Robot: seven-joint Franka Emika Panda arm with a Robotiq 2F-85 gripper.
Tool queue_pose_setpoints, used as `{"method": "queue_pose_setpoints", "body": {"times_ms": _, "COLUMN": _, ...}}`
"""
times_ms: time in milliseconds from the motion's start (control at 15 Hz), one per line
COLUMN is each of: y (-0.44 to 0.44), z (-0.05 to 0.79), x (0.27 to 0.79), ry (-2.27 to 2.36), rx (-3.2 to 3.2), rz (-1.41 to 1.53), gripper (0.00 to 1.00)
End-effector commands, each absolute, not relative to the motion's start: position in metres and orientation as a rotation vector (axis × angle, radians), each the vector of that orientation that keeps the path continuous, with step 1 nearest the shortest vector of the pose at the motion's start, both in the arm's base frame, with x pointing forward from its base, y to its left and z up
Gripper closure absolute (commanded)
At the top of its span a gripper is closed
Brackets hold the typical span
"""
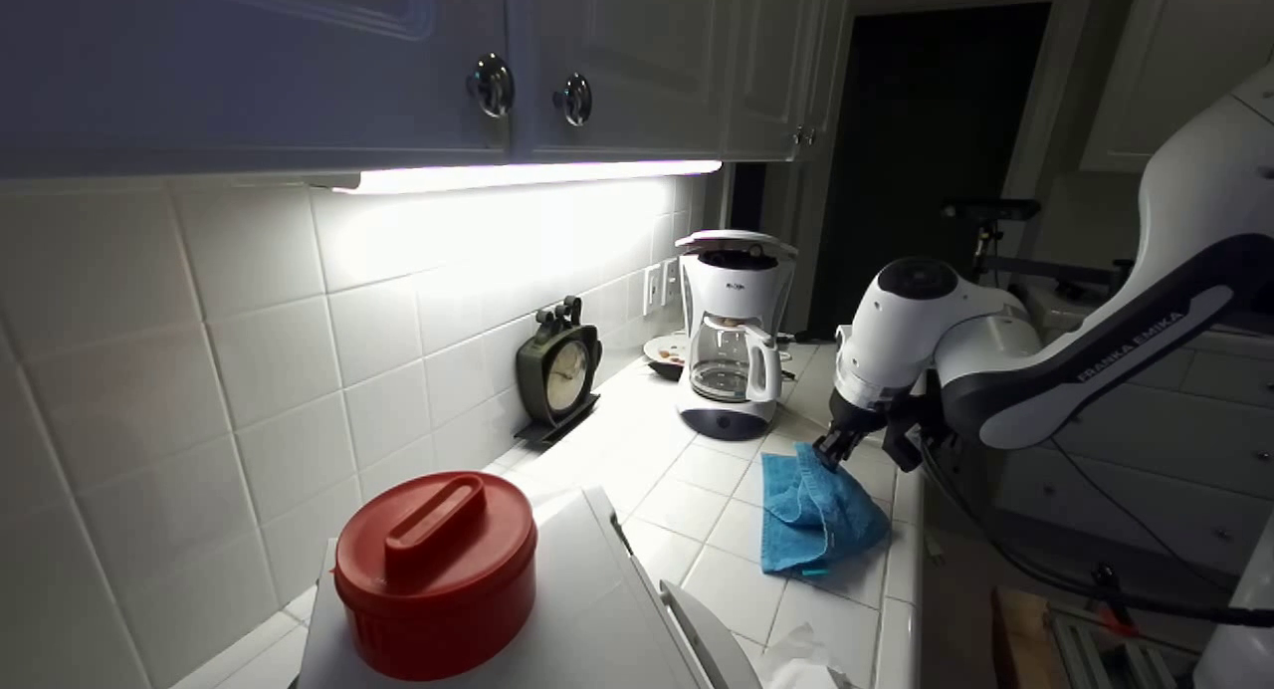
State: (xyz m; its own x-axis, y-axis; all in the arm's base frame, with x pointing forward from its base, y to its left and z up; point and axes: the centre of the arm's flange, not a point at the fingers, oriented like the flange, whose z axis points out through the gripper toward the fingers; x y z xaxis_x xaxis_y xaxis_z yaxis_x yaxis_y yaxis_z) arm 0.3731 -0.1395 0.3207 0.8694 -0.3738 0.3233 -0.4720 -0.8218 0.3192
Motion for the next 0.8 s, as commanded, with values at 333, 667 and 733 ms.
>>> {"method": "queue_pose_setpoints", "body": {"times_ms": 333, "y": -0.138, "z": 0.313, "x": 0.368, "ry": -0.646, "rx": 2.640, "rz": 0.416, "gripper": 0.72}}
{"method": "queue_pose_setpoints", "body": {"times_ms": 667, "y": -0.139, "z": 0.322, "x": 0.369, "ry": -0.605, "rx": 2.649, "rz": 0.532, "gripper": 0.39}}
{"method": "queue_pose_setpoints", "body": {"times_ms": 733, "y": -0.139, "z": 0.320, "x": 0.370, "ry": -0.597, "rx": 2.659, "rz": 0.549, "gripper": 0.31}}
